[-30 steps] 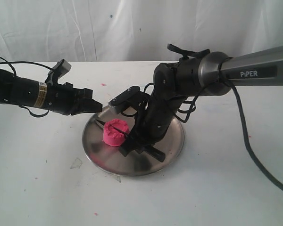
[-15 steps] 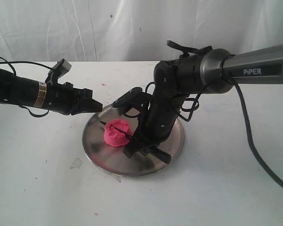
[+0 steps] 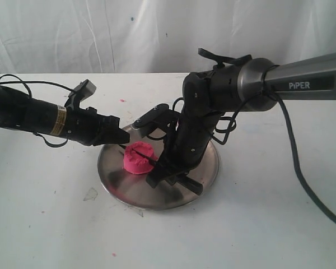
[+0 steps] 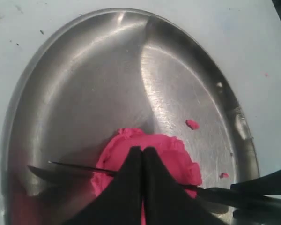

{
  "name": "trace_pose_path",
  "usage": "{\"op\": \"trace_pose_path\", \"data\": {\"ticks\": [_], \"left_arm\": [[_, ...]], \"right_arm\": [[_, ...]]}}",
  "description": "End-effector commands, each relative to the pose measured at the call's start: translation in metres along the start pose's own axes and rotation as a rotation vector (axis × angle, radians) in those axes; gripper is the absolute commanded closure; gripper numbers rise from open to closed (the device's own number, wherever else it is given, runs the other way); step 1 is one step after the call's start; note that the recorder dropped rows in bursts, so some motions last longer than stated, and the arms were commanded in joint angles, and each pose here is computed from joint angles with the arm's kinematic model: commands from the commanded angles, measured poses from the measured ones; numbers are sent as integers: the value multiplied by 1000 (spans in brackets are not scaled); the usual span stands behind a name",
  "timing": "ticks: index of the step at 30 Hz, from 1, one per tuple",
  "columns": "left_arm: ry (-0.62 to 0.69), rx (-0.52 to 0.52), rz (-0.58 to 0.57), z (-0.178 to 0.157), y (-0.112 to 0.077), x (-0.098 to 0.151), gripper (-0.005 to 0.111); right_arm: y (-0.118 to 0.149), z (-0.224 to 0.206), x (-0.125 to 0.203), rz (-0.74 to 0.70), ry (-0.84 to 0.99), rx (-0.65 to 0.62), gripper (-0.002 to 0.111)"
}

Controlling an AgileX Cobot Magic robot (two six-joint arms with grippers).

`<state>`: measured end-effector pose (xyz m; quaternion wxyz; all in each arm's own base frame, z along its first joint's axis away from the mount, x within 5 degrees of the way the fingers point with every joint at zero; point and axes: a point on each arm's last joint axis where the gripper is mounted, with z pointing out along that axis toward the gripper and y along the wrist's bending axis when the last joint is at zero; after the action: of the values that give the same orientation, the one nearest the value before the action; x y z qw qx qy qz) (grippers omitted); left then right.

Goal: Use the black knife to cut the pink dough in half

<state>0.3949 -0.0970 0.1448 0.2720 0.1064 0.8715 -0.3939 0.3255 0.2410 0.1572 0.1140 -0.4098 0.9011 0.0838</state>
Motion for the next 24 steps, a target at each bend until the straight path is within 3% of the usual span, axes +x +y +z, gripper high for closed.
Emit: {"op": "trace_pose_path", "data": {"ticks": [1, 14, 24], "left_arm": [[-5, -33, 13, 0, 2, 0, 107], [-33, -131, 14, -1, 11, -3, 107], [-14, -146, 77, 11, -1, 1, 107]], "right_arm": [[-1, -6, -2, 10, -27, 6, 108], [-1, -6, -3, 10, -29, 7, 108], [-1, -6, -3, 10, -36, 10, 108]]}}
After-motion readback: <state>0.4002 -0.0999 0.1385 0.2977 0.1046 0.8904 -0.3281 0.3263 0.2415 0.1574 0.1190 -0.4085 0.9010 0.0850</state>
